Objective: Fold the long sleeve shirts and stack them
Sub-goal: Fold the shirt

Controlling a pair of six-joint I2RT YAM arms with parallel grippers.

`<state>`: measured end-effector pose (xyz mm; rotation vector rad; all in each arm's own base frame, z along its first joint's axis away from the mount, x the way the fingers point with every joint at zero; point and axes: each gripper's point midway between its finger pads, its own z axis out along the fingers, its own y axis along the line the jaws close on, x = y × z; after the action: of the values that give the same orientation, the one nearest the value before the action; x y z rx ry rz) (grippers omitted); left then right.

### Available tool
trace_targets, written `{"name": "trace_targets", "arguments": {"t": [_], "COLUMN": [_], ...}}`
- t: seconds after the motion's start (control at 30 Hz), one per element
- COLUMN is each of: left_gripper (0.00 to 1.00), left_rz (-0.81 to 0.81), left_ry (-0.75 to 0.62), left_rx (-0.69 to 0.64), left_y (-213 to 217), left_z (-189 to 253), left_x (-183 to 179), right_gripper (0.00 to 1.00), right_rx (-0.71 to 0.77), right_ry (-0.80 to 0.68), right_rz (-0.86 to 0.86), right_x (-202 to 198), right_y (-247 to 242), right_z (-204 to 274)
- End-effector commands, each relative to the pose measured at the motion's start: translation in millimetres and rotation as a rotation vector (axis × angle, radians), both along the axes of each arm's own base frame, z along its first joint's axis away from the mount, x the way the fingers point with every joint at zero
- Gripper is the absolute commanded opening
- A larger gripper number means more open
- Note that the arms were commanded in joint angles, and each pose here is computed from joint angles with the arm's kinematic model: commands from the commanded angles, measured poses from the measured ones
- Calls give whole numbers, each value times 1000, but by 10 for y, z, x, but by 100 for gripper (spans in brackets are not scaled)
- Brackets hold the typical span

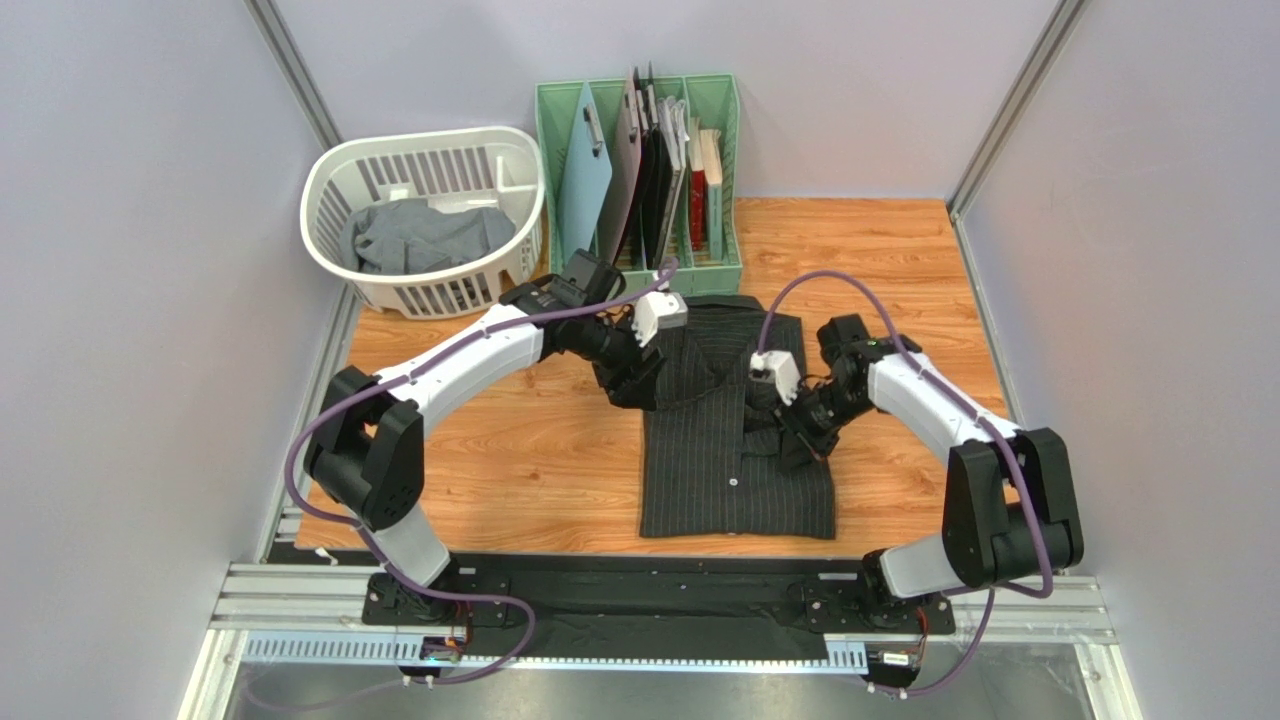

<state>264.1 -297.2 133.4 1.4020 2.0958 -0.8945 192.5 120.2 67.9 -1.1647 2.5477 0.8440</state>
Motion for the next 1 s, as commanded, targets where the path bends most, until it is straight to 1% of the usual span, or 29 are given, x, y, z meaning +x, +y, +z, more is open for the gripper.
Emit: {"name": "trace_targets", "arguments": {"t": [0.0, 0.1, 0.23, 0.33, 0.37, 0.5, 0.6, 0.73, 0.77, 0.87, 0.9, 0.93, 0.97], "left_gripper": [69, 69, 69, 70, 70, 70, 70, 70, 70, 70, 70, 70, 69], "left_rz": [54, 79, 95, 94, 94, 108, 114, 127, 129, 132, 144, 147, 151], "left_ry": [-12, -31, -35, -43, -44, -49, -41, -32, -12, 33, 50, 81, 96], "left_rx": [-65, -46, -34, -28, -27, -18, -3, 23, 35, 39, 31, 31, 23], "left_y": [109, 198, 273, 312, 315, 366, 379, 383, 383, 328, 296, 267, 239], "left_z": [239, 240, 234, 237, 236, 234, 180, 107, 36, -55, -67, -138, -153], "left_x": [104, 170, 182, 172, 171, 208, 225, 284, 294, 321, 345, 345, 353], "right_gripper": [13, 13, 19, 23, 23, 25, 25, 29, 30, 38, 42, 45, 48], "right_rx": [-63, -100, -72, -56, -60, -39, -38, -36, -21, 13, 10, 24, 30], "right_ry": [-109, -149, -221, -276, -267, -310, -281, -247, -240, -225, -195, -219, -211], "right_rz": [-14, -48, -129, -151, -161, -201, -214, -218, -208, -210, -229, -241, -252], "right_x": [228, 413, 755, 962, 997, 1293, 1409, 1427, 1406, 1313, 1249, 1235, 1201], "right_y": [31, 74, 198, 285, 300, 402, 481, 519, 549, 516, 432, 389, 343], "right_z": [-193, -322, -244, -183, -218, -161, -219, -238, -202, 39, 86, 242, 293]}}
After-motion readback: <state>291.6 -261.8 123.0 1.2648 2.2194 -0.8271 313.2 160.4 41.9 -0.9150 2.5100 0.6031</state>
